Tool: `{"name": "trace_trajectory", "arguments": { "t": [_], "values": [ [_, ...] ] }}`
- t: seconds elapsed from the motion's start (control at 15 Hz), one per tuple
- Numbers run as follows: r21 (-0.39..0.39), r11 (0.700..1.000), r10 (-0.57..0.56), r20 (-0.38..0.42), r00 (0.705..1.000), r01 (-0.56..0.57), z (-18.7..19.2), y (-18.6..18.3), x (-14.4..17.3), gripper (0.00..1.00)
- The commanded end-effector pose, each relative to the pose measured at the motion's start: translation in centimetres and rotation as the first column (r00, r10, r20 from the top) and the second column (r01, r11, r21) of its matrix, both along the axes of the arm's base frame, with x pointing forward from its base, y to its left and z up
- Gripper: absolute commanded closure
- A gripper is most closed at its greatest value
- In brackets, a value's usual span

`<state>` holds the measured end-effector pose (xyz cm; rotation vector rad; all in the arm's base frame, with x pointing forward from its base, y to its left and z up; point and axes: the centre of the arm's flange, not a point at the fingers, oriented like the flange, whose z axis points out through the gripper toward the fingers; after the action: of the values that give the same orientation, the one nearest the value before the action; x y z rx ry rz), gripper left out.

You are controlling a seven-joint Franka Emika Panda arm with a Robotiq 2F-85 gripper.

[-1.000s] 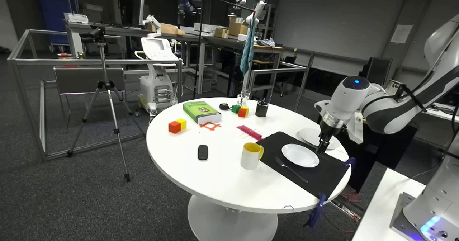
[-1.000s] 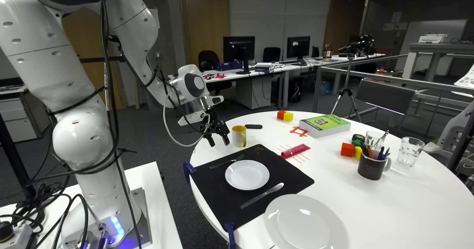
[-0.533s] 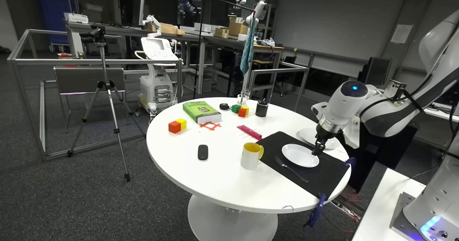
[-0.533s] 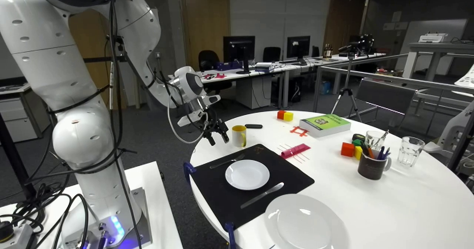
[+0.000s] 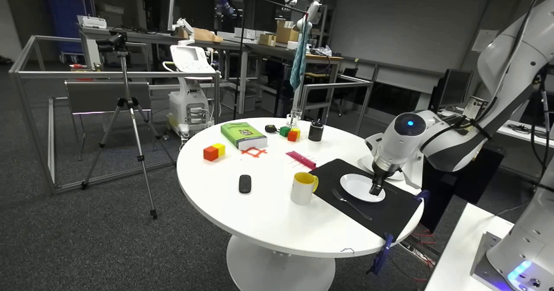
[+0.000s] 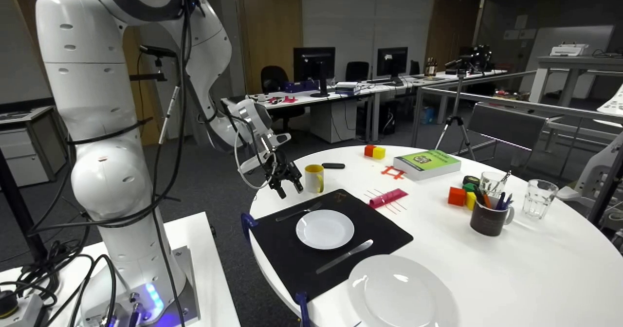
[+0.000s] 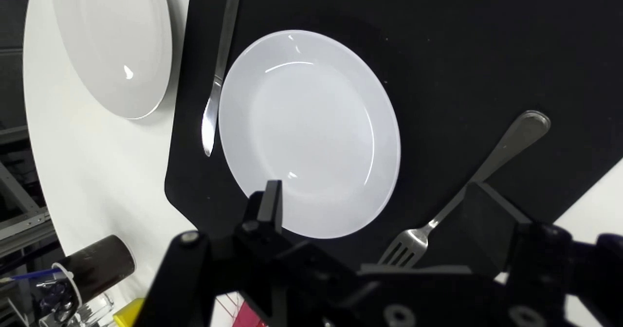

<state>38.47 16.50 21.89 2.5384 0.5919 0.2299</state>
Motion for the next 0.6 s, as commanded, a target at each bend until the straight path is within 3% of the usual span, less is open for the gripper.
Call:
{"name": "trace_trajectory", "arguments": {
  "t": [0.0, 0.53],
  "values": [
    [-0.043, 0.999, -0.012, 0.005, 1.000, 0.012, -2.9, 1.1, 1.4, 0.00],
    [-0.094, 0.995, -0.019, -0.009, 1.000, 0.018, -6.3, 2.0, 1.8, 0.00]
  ]
}}
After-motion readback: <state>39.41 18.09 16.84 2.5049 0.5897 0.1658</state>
